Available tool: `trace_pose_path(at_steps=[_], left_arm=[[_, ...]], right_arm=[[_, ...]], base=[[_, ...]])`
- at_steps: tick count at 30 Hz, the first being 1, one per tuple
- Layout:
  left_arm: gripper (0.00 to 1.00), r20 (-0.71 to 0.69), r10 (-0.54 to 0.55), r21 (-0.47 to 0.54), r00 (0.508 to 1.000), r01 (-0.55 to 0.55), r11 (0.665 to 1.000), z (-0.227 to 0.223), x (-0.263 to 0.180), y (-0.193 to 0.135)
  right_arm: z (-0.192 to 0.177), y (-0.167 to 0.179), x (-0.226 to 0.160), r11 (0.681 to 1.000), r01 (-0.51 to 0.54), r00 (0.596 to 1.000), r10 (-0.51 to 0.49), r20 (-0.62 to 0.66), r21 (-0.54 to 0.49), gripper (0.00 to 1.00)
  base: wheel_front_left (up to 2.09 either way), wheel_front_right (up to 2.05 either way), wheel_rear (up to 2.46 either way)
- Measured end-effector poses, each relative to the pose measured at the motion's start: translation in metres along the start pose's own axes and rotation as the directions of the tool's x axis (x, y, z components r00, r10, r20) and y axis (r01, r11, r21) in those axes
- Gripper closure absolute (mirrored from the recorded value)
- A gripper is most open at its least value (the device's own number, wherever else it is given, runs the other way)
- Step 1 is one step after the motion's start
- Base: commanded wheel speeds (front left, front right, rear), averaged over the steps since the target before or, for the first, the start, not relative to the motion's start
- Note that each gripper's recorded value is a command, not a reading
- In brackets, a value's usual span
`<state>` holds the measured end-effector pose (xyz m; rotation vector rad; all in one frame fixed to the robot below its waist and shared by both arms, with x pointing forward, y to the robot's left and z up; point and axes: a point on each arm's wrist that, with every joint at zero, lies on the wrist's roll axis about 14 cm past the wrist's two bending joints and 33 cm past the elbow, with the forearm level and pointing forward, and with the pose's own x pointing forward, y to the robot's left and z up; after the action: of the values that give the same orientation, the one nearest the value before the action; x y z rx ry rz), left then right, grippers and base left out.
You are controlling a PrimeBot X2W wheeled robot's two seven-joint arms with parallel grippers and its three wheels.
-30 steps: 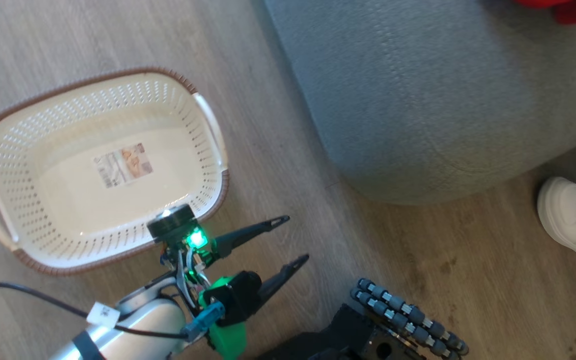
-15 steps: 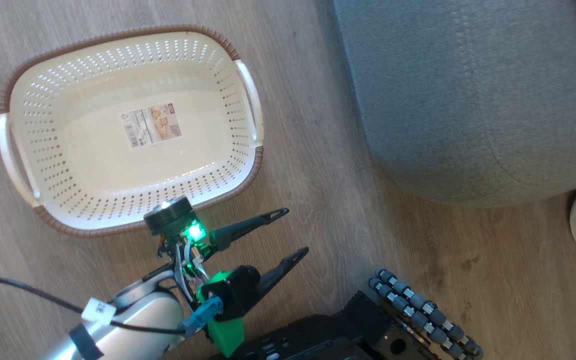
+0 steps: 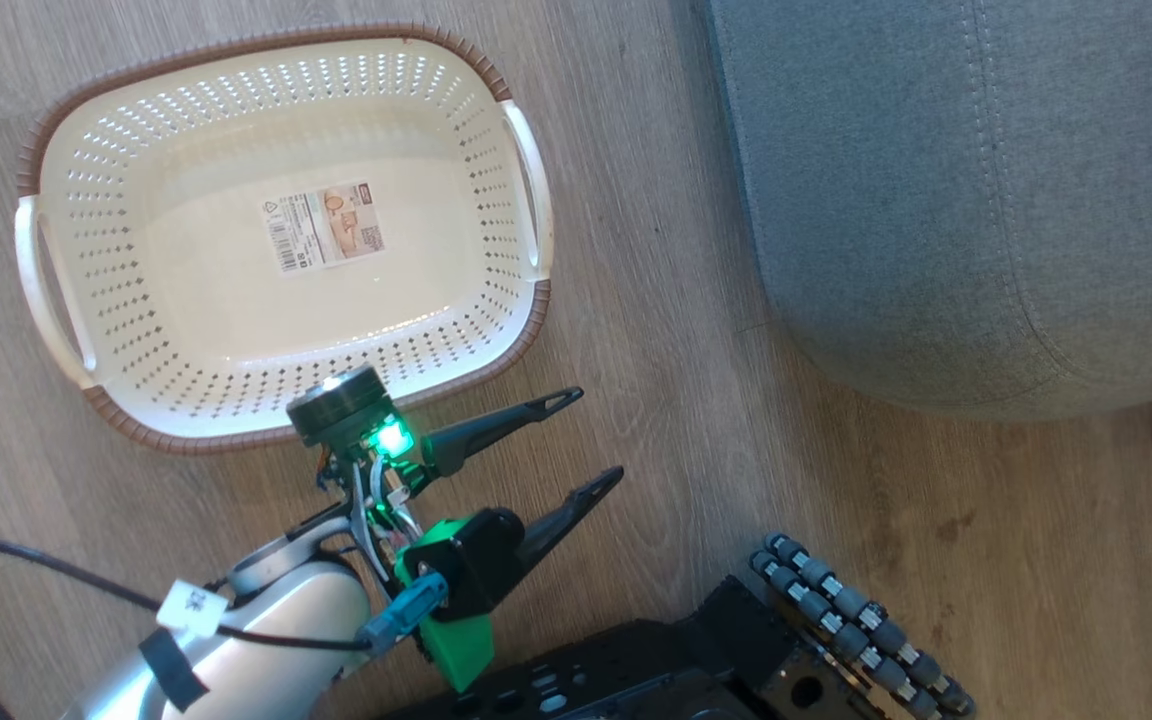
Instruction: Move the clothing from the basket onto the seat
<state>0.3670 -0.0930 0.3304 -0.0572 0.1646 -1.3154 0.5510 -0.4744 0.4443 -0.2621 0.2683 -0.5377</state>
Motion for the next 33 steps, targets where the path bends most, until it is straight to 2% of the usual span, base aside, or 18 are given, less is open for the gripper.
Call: trace_pose_path(at_steps=[7,8,9,10,17,22,27,30,33], left_arm=[[0.00,0.013,0.002,0.012,1.000,-0.002,1.000,0.007,0.003,0.001],[0.00,0.018,0.003,0.017,1.000,-0.004,1.000,0.009,0.004,0.002],[0.00,0.023,0.005,0.019,1.000,-0.005,1.000,0.011,0.005,0.003],[0.00,0.025,0.006,0.020,1.000,-0.006,1.000,0.012,0.005,0.002],[0.00,0.036,-0.010,0.062,0.999,0.008,0.998,0.026,0.007,-0.006],[0.00,0.084,-0.007,0.084,0.996,0.000,0.996,0.054,0.016,-0.016],[0.00,0.119,-0.005,0.117,0.993,-0.009,0.993,0.081,0.021,-0.025],[0.00,0.168,0.041,0.054,0.985,-0.051,0.997,0.104,0.024,-0.025],[0.00,0.186,0.045,0.080,0.981,-0.061,0.995,0.119,0.024,-0.030]], right_arm=[[-0.018,0.021,-0.006,0.999,-0.046,0.997,0.046,-0.059,0.009,1.00],[-0.017,0.021,-0.006,0.999,-0.048,0.997,0.048,-0.057,0.005,0.82],[-0.016,0.020,-0.006,0.999,-0.048,0.997,0.048,-0.054,0.004,0.53],[-0.015,0.020,-0.007,0.999,-0.049,0.997,0.049,-0.052,0.004,0.00],[-0.001,0.013,-0.012,0.999,-0.053,0.998,0.052,-0.028,-0.005,0.00],[0.012,0.013,-0.024,0.996,-0.084,0.996,0.084,-0.003,-0.028,0.00],[0.020,-0.002,-0.042,0.995,-0.088,0.996,0.089,0.005,-0.040,0.00],[0.031,-0.011,-0.052,0.996,-0.087,0.996,0.088,0.025,-0.036,0.00],[0.038,-0.014,-0.062,0.995,-0.097,0.994,0.099,0.044,-0.026,0.00]], base=[[0.00,0.00,0.00],[0.00,0.00,0.00],[0.00,0.00,0.00],[0.00,0.00,0.00],[0.00,0.00,0.00],[0.00,0.00,0.00],[0.00,0.00,0.00],[0.00,0.00,0.00],[0.00,0.00,0.00]])
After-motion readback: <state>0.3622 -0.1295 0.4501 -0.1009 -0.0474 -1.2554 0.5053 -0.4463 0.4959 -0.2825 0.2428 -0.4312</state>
